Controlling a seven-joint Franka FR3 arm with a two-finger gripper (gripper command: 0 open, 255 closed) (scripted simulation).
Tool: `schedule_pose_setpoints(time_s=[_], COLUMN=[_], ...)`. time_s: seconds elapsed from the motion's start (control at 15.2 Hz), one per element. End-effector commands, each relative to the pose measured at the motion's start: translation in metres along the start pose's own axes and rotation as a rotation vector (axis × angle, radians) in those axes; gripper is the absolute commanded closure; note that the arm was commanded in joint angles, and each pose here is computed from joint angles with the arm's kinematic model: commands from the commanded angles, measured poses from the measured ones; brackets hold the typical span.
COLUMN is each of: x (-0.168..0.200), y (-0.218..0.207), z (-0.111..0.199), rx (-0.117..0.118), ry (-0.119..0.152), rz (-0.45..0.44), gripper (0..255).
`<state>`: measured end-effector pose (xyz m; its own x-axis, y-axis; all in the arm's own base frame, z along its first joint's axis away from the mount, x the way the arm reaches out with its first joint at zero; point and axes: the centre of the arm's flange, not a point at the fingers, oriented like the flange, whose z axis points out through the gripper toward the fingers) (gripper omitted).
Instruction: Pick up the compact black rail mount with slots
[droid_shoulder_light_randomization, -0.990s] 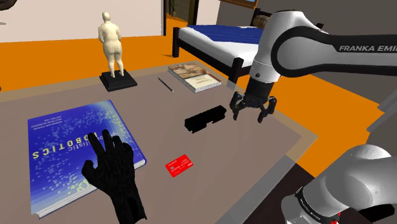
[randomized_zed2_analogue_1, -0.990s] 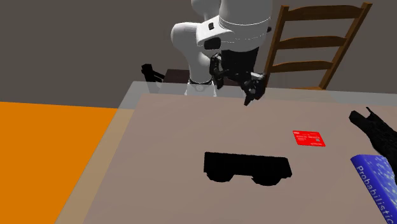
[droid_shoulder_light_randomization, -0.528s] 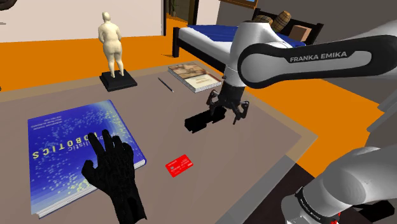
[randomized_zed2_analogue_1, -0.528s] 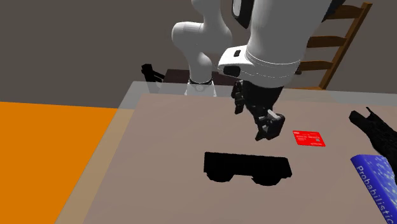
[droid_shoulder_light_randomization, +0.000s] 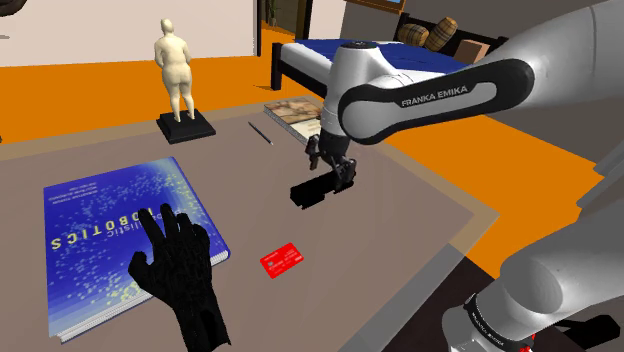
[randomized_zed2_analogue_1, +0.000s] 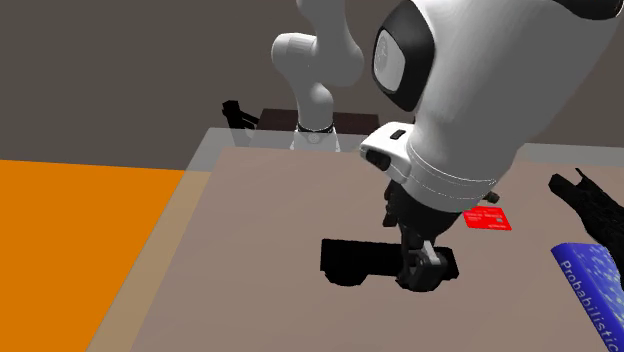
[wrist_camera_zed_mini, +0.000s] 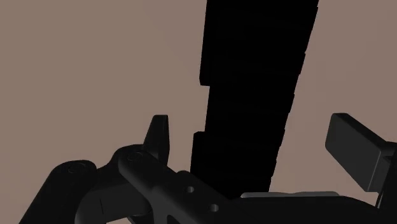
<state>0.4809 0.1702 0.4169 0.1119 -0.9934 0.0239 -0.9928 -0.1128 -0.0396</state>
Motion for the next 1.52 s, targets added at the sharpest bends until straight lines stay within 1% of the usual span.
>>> schedule_pose_setpoints(time_s=[0.0,0.33,0.46,0.53,1.12,1.45], x=[0.0,-0.001,-0.001,-0.001,-0.001,0.0], y=[-0.003,-0.002,-0.002,-0.002,-0.002,-0.003], z=[0.011,0.04,0.04,0.041,0.04,0.014], rx=[0.003,0.003,0.003,0.003,0.003,0.003], ry=[0.003,0.003,0.003,0.003,0.003,0.003], rz=[0.019,0.019,0.019,0.019,0.019,0.019], gripper=[0,0,0,255,255,255])
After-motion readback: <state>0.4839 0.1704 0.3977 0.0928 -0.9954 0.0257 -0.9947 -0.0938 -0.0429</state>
